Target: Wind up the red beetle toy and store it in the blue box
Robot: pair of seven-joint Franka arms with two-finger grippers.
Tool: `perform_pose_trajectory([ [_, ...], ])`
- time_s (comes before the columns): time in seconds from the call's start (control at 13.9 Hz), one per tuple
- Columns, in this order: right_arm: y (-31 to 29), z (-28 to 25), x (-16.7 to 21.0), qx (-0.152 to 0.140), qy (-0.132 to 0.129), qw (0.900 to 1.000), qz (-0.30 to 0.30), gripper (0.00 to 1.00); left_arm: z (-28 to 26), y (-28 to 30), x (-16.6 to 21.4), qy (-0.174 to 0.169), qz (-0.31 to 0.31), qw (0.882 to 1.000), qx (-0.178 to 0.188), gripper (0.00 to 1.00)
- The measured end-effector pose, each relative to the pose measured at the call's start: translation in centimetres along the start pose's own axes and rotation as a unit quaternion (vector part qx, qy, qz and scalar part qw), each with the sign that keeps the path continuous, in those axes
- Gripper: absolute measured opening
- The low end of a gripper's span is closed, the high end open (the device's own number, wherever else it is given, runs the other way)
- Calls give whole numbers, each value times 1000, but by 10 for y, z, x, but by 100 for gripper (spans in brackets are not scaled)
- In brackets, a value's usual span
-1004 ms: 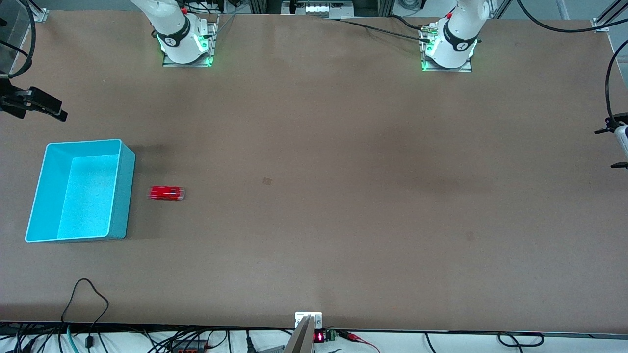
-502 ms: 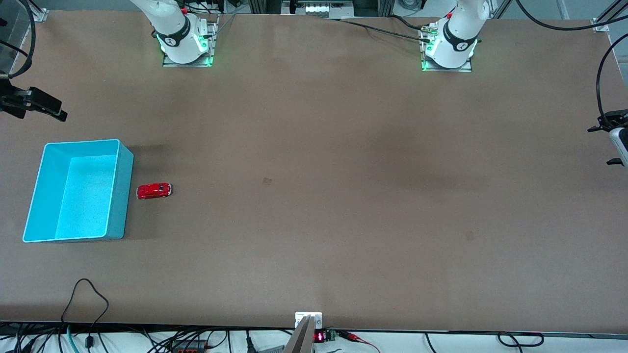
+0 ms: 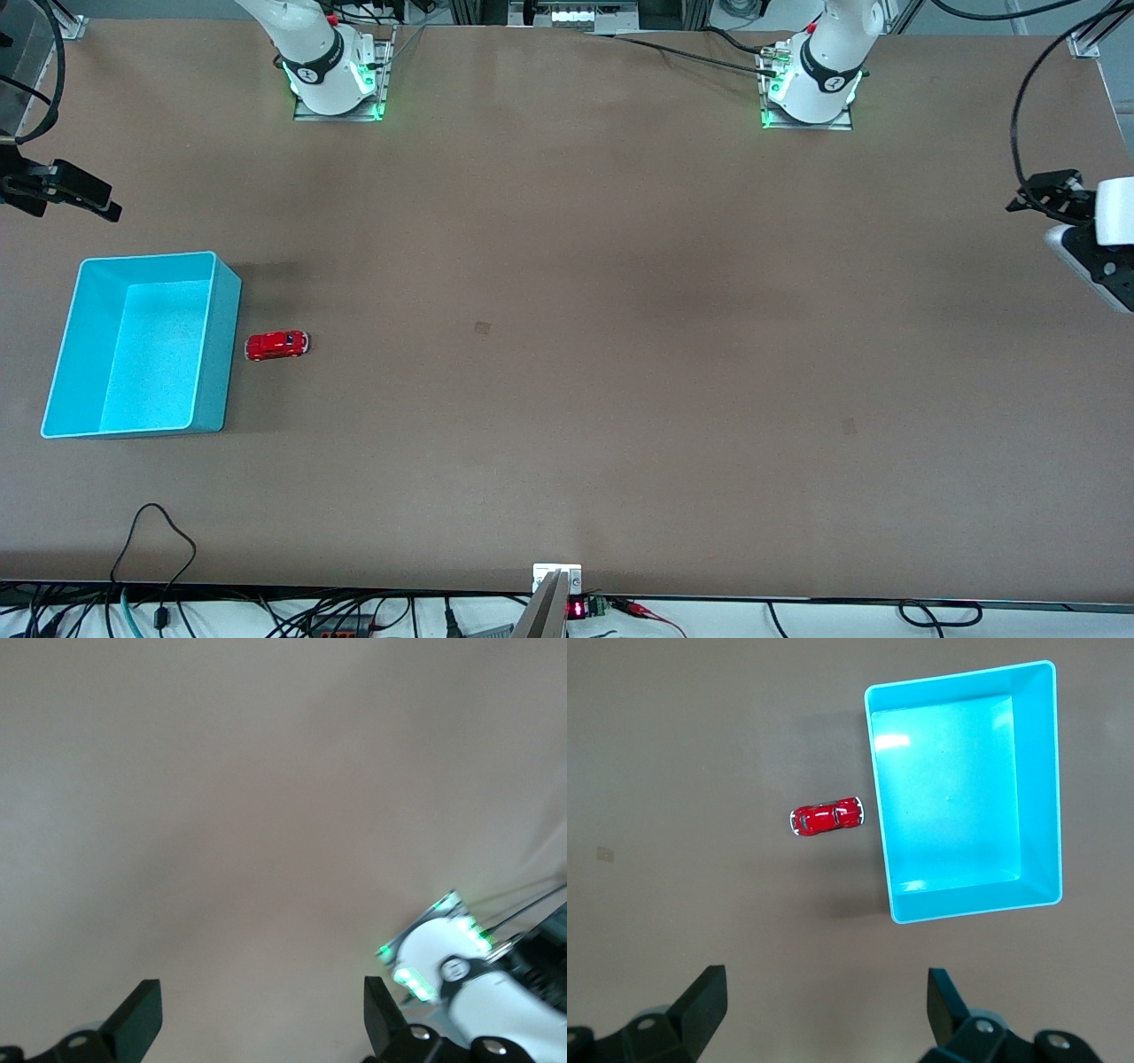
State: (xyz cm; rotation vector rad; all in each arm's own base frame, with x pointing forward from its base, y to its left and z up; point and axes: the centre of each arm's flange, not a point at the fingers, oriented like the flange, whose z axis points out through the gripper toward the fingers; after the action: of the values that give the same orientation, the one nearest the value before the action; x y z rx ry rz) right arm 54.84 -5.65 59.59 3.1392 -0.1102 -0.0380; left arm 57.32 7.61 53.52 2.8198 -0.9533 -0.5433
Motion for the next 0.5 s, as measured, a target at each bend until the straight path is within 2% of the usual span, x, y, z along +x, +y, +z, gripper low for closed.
perform_pose_trajectory([
  [0.29,7,18,11,-1,-11,1000,6,100,-26,71,29,3,-92,995,36,100],
  [0.36,7,24,14,-1,-14,1000,6,100,-31,80,32,13,-111,993,47,100],
  [0.5,6,37,21,-1,-25,1000,6,100,-41,83,35,76,-173,979,82,100],
])
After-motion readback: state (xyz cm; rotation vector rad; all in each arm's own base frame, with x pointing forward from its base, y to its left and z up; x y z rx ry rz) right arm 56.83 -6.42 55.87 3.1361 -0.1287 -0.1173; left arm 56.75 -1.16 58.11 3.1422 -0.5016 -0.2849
